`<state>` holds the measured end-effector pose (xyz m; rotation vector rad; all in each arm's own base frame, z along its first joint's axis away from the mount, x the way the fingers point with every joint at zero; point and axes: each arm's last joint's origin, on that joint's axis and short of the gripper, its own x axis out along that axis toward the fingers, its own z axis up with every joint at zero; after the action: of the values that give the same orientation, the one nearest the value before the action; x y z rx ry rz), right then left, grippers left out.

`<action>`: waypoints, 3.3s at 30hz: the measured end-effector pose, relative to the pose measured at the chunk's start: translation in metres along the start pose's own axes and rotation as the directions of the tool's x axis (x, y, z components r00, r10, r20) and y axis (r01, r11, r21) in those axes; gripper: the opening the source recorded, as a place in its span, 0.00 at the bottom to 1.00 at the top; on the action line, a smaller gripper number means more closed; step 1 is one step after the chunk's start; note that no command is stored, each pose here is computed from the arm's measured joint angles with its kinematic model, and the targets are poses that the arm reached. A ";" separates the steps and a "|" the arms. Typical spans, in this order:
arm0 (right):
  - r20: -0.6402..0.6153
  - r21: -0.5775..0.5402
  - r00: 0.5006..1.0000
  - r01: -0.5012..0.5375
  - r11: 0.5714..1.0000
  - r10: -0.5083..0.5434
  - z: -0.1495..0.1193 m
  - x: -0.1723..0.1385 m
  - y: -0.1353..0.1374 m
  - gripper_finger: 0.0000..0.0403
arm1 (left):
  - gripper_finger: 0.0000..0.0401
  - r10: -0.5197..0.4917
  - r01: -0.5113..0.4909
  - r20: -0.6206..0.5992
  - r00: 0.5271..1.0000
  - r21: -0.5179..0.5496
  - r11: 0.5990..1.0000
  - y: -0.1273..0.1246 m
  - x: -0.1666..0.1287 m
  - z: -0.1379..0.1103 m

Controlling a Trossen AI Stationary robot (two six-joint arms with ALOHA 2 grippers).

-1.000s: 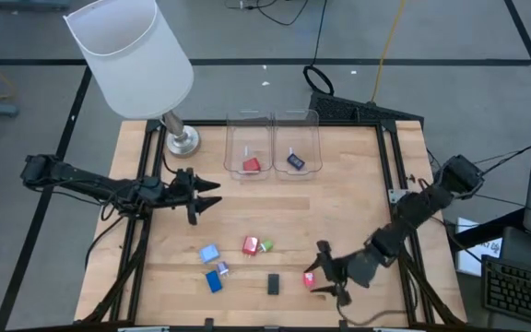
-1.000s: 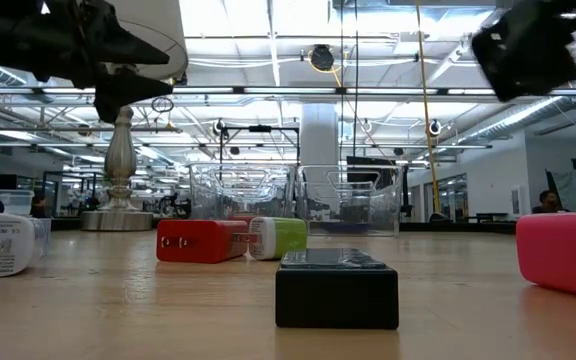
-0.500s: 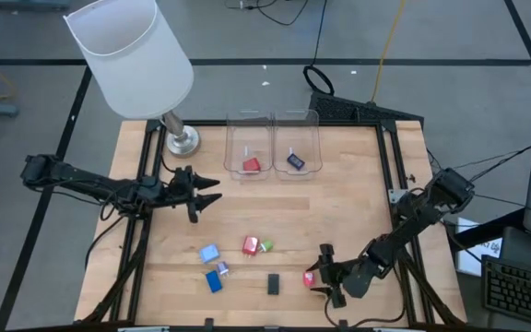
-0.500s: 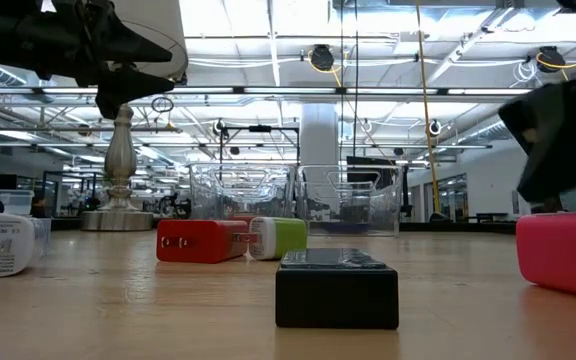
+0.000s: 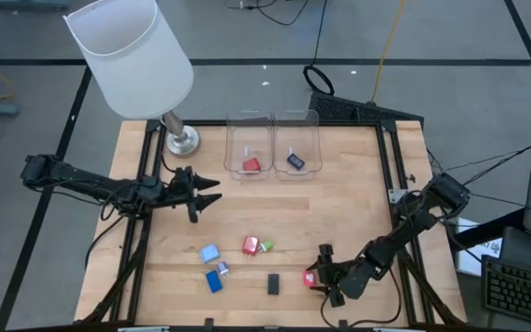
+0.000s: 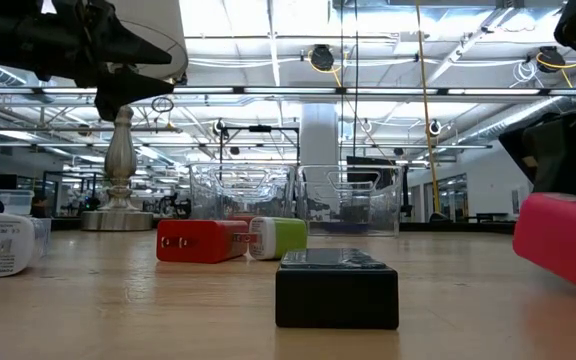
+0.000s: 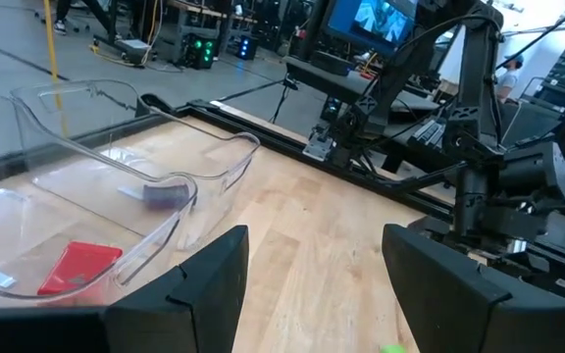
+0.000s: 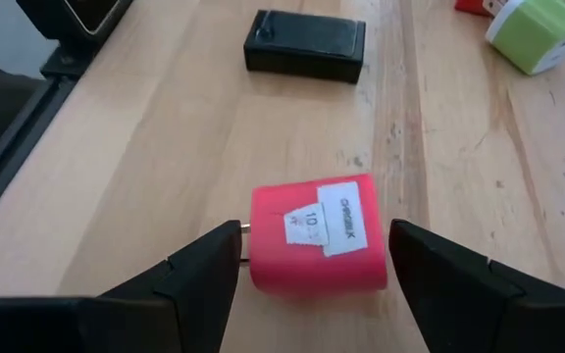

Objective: Pick & Place Office items
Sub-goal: Put the pink charger adapter into the left transparent bin

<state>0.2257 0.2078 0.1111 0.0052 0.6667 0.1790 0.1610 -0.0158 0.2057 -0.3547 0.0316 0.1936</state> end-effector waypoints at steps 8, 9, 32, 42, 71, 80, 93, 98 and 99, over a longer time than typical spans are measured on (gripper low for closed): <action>0.000 -0.008 1.000 0.000 1.000 0.000 0.000 0.000 0.000 0.55 | 0.60 0.002 -0.002 -0.006 1.000 -0.019 1.000 0.000 0.000 -0.001; 0.001 -0.016 1.000 0.000 1.000 0.000 0.000 0.000 0.000 0.53 | 0.60 0.002 -0.002 -0.006 1.000 -0.019 1.000 0.000 0.000 -0.001; 0.033 -0.069 0.999 0.013 0.998 -0.010 0.007 0.003 -0.006 0.46 | 0.60 0.002 -0.002 -0.006 1.000 -0.020 1.000 0.000 0.000 -0.001; 0.056 -0.056 0.997 0.055 0.997 -0.052 0.037 -0.025 -0.027 0.45 | 0.60 -0.005 0.005 -0.035 0.999 -0.017 1.000 -0.002 0.004 -0.006; 0.221 -0.302 0.875 0.482 0.823 -0.431 0.076 -0.057 -0.078 0.44 | 0.60 -0.097 0.031 -0.141 0.985 -0.414 0.910 -0.047 0.110 -0.048; 0.227 -0.307 0.874 0.484 0.820 -0.430 0.077 -0.057 -0.078 0.46 | 0.60 -0.164 0.106 -0.127 0.978 -0.371 0.922 -0.078 0.169 -0.042; 0.232 -0.300 0.873 0.484 0.822 -0.429 0.077 -0.057 -0.078 0.45 | 0.60 -0.154 0.097 -0.121 0.981 -0.387 0.917 -0.093 0.214 -0.050; 0.232 -0.299 0.873 0.485 0.822 -0.430 0.077 -0.057 -0.078 0.45 | 0.60 -0.135 0.093 -0.100 0.986 -0.343 0.935 -0.097 0.225 -0.051; 0.232 -0.299 0.872 0.486 0.821 -0.431 0.077 -0.057 -0.078 0.45 | 0.60 -0.131 0.091 -0.097 0.987 -0.342 0.935 -0.097 0.228 -0.052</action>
<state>0.2418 0.1258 0.2021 -0.4811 0.4553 -0.1746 0.4036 -0.0817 0.1754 -0.7089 0.0960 0.0637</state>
